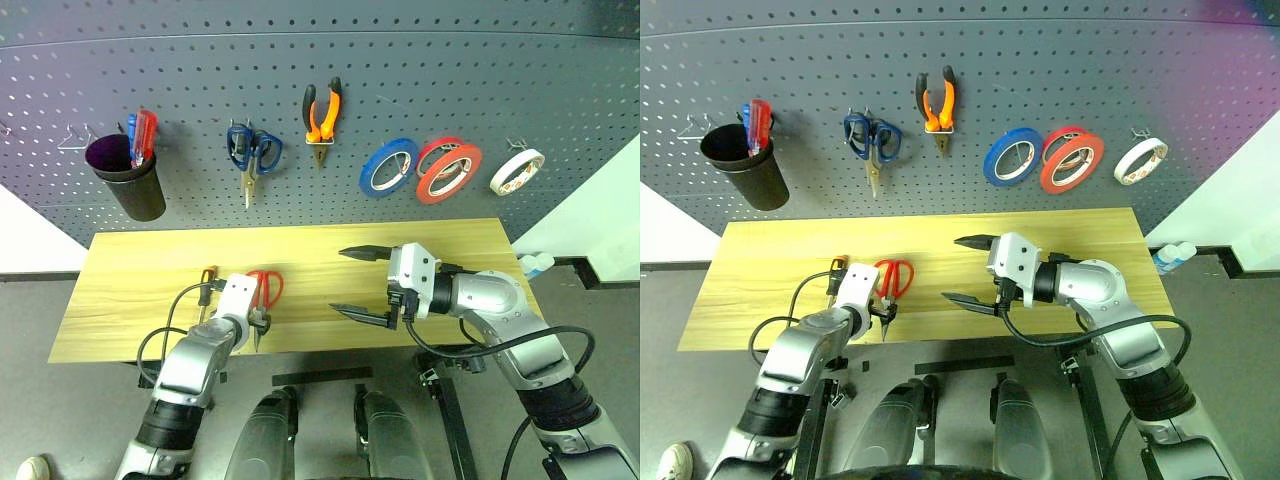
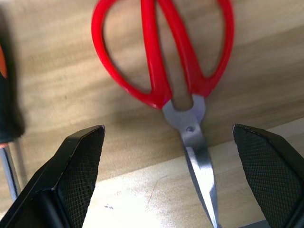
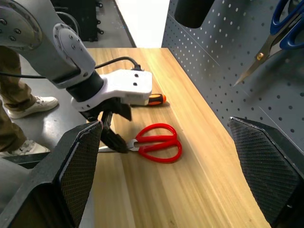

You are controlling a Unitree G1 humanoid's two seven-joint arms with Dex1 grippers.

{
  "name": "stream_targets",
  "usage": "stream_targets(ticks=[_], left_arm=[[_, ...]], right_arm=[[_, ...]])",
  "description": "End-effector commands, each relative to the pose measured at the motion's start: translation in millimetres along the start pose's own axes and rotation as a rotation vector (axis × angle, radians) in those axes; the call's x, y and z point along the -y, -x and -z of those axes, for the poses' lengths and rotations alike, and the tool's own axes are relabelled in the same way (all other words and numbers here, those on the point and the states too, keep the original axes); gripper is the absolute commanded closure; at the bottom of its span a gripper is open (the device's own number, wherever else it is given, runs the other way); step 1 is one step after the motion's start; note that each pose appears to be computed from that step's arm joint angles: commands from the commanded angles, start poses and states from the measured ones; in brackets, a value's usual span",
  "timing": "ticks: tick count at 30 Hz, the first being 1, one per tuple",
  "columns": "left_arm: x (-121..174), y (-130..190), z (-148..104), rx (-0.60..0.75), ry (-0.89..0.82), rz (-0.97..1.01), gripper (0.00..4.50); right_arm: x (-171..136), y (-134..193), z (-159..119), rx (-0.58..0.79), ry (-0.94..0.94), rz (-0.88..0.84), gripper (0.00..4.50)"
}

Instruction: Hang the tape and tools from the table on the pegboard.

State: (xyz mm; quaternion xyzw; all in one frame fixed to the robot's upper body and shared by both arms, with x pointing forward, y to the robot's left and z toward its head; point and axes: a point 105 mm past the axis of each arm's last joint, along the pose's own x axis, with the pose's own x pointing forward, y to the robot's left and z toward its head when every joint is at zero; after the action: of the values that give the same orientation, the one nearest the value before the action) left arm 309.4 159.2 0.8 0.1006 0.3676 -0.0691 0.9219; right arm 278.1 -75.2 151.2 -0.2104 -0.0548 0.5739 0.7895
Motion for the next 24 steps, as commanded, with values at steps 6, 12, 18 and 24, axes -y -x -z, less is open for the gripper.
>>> stream_targets(ticks=[6,12,18,24], left_arm=[[-1,-12,2,-0.125,0.014,-0.063,0.0],[4,-18,-4,-0.159,0.123,-0.048,0.0],[5,-19,-1,-0.192,0.213,-0.045,0.0],[2,-20,3,-0.23,0.31,-0.06,0.62]], right_arm=[[10,13,3,-0.017,0.032,0.059,0.04],[7,14,7,-0.026,0.031,0.067,0.04],[6,16,8,-0.03,0.034,0.075,0.04],[6,16,9,-0.03,0.035,0.077,0.0]])
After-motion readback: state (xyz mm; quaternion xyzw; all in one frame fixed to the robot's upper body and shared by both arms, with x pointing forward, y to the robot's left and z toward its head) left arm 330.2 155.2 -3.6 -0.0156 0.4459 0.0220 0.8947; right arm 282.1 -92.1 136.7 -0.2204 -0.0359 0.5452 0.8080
